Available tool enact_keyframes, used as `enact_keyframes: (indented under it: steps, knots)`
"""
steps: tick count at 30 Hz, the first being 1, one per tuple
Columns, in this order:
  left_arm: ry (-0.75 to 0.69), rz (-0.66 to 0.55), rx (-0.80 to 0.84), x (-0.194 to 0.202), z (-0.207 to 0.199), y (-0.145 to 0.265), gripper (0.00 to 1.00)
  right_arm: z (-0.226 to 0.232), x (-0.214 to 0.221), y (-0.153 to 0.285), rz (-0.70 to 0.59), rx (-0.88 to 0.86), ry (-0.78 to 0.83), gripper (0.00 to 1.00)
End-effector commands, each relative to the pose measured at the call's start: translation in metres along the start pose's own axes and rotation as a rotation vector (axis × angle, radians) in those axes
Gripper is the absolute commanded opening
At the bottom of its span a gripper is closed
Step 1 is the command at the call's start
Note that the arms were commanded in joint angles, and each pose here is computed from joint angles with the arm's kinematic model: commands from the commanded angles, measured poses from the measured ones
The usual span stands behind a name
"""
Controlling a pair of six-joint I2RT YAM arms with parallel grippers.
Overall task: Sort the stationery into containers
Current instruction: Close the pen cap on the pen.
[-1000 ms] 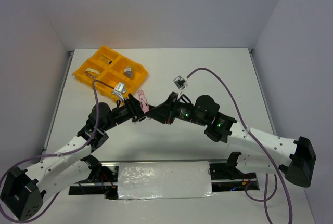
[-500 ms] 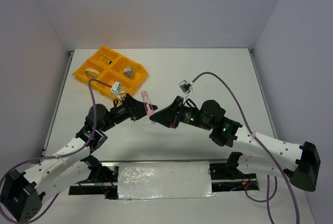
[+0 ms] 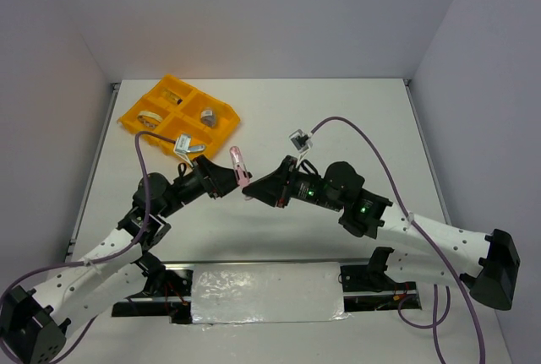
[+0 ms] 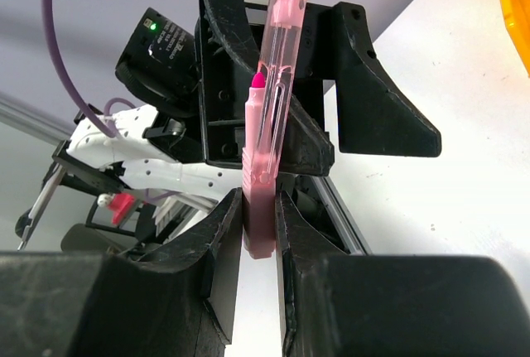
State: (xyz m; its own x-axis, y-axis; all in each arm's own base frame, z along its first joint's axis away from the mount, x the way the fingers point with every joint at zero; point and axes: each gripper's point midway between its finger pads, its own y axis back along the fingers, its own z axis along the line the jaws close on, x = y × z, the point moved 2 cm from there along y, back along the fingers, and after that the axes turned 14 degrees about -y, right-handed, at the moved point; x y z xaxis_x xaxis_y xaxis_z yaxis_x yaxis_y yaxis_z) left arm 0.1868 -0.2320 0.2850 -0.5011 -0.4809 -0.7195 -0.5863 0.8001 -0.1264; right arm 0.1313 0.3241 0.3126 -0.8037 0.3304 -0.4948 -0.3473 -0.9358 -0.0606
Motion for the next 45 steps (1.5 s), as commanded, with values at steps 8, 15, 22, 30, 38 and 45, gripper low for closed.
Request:
enact_keyframes:
  steps: [8,15,22,30,38,45]
  knots:
    - [-0.089,-0.083,0.106,-0.015,-0.021,0.006,0.75,0.007,-0.008,-0.016,0.011,0.032,0.01,0.0]
    - [-0.128,-0.103,0.089,-0.018,-0.021,0.012,0.75,0.001,-0.018,-0.025,-0.01,0.059,-0.025,0.0]
    - [-0.201,-0.14,0.057,-0.028,-0.024,0.021,0.76,-0.009,-0.02,-0.027,-0.018,0.102,-0.034,0.0]
    - [-0.237,-0.135,0.101,-0.023,-0.027,0.023,0.74,0.01,-0.027,-0.033,-0.018,-0.009,0.091,0.0]
    - [-0.284,-0.098,-0.025,-0.021,-0.007,0.024,0.79,0.016,-0.028,-0.024,-0.033,-0.052,0.153,0.0]
    - [-0.365,-0.132,-0.049,-0.028,-0.004,0.028,0.79,0.011,-0.027,-0.014,-0.045,-0.023,0.163,0.0]
